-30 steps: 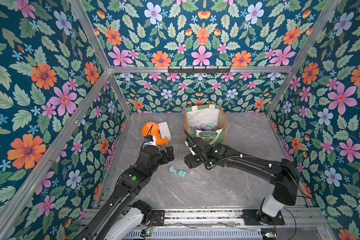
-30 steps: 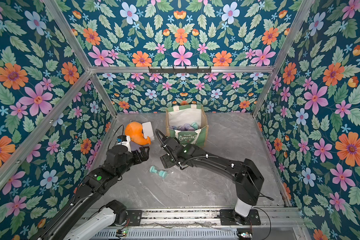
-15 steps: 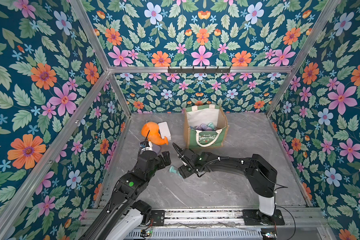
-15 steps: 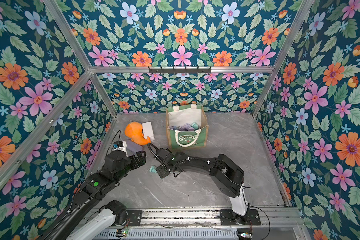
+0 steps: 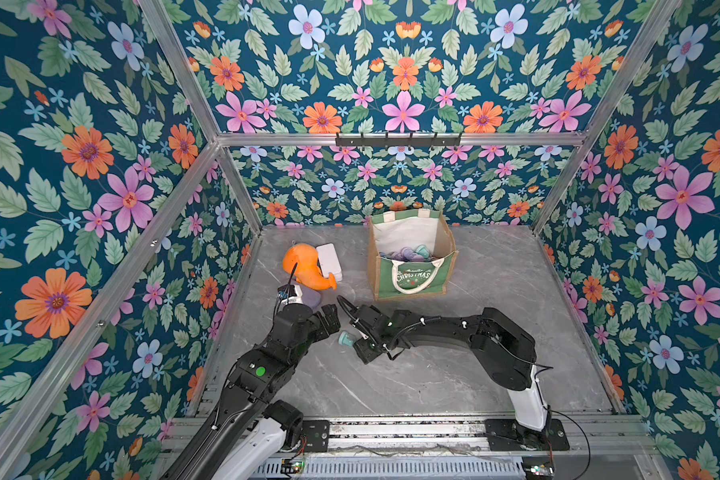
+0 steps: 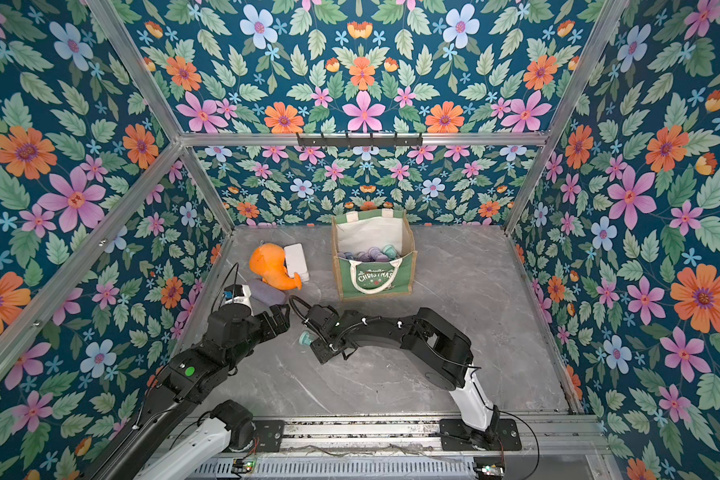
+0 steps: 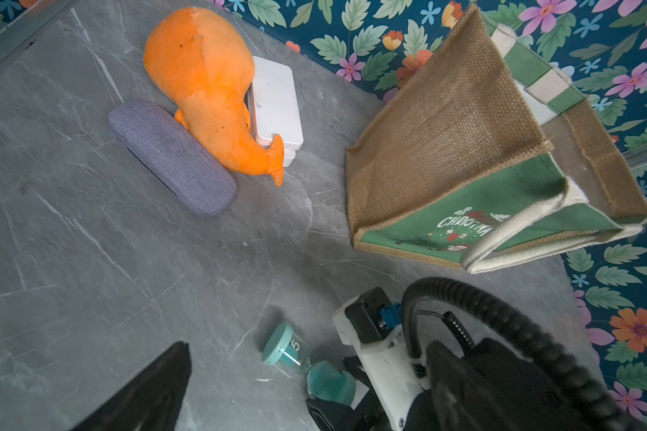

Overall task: Put the hourglass into the canvas bag
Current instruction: Pick up the hourglass from the center of the board.

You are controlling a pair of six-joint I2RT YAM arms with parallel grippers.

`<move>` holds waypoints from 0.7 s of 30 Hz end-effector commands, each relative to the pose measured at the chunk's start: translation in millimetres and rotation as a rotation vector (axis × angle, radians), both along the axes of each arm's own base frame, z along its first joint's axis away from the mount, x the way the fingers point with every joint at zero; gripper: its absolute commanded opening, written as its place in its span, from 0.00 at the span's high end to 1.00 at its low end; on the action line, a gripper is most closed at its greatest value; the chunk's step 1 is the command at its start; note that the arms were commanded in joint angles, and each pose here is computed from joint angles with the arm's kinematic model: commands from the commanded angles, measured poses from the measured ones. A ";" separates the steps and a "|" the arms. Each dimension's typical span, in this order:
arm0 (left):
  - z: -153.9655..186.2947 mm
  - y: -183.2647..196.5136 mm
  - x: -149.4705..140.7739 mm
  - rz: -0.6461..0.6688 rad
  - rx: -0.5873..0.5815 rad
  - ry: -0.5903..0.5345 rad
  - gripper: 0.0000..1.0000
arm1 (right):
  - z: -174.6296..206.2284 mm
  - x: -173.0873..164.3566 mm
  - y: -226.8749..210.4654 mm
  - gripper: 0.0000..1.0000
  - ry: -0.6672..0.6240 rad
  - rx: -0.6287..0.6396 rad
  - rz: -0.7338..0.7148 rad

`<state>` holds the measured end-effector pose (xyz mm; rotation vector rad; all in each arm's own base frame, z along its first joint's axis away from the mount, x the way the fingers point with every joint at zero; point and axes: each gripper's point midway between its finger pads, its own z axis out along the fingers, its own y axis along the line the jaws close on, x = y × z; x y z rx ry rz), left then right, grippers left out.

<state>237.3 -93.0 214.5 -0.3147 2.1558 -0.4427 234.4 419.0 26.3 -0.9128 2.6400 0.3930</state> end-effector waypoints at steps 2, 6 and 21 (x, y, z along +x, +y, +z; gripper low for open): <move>-1.7 2.5 0.7 0.009 0.017 0.001 0.00 | -2.7 4.4 1.9 0.39 -0.019 -0.018 0.009; -2.0 2.5 0.6 0.008 0.019 0.003 0.00 | -6.5 5.3 3.1 0.44 -0.017 -0.032 0.017; -2.0 2.3 2.7 0.010 0.026 0.002 0.00 | 1.5 5.0 2.3 0.56 -0.025 -0.028 0.019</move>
